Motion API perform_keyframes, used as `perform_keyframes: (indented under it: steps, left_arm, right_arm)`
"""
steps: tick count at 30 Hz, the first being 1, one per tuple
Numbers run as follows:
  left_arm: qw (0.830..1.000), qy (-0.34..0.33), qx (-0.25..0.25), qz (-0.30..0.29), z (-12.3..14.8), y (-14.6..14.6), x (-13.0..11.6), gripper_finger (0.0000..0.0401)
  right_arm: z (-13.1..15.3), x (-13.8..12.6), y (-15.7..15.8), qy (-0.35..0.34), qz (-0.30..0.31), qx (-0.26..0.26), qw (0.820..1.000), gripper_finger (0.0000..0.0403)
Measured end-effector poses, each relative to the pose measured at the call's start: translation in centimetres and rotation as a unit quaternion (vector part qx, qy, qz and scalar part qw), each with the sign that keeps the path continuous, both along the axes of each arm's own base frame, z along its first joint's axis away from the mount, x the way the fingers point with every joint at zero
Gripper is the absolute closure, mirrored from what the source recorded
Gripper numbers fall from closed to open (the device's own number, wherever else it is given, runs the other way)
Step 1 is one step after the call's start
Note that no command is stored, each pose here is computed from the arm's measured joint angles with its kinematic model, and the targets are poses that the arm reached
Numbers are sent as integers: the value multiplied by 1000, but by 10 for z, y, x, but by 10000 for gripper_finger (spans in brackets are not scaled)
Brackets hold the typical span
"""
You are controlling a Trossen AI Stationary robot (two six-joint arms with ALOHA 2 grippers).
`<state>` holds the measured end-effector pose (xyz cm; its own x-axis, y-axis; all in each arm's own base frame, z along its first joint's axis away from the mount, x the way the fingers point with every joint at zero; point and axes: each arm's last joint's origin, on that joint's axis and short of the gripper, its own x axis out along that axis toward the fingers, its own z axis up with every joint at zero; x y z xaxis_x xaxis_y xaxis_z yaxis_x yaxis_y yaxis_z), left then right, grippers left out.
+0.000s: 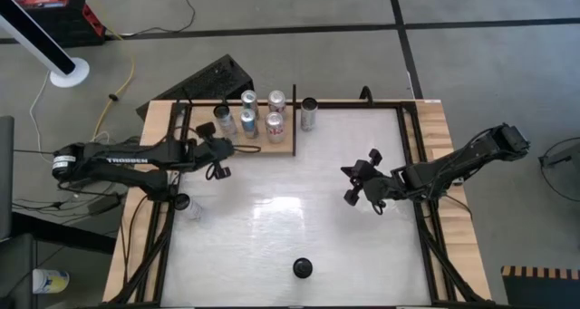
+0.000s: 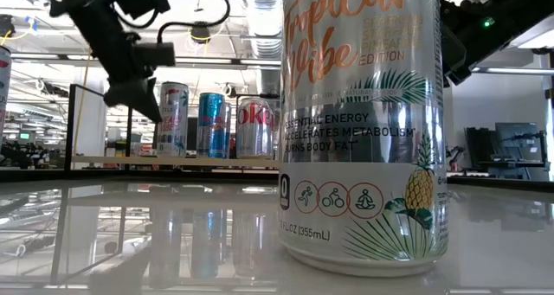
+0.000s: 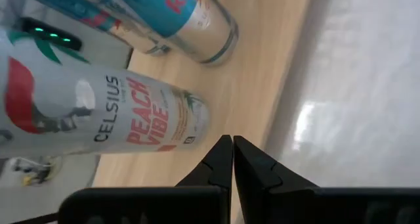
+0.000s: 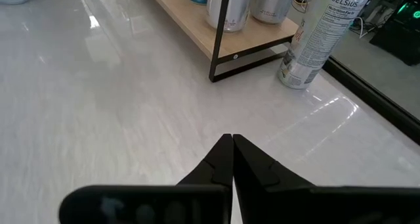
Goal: Place canned beverage on shelf
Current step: Put the right white-pink soda can on the shelf
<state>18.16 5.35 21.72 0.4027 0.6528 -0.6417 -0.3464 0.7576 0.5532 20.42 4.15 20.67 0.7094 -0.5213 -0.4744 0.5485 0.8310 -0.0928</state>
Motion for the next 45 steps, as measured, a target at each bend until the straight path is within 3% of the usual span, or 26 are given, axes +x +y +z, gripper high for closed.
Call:
perform_keyframes:
  steps: [15, 25, 45]
  left_arm:
    - [997, -22, 68, 23, -32, 3, -5, 401]
    - [994, -52, 94, 26, -29, 5, -1, 401]
    - [992, -38, 100, 60, -37, 28, 3, 401]
  right_arm:
    - [0, 0, 0, 0, 0, 0, 1000, 374]
    - [0, 0, 0, 0, 0, 0, 1000, 373]
    - [0, 0, 0, 2, 0, 0, 1000, 372]
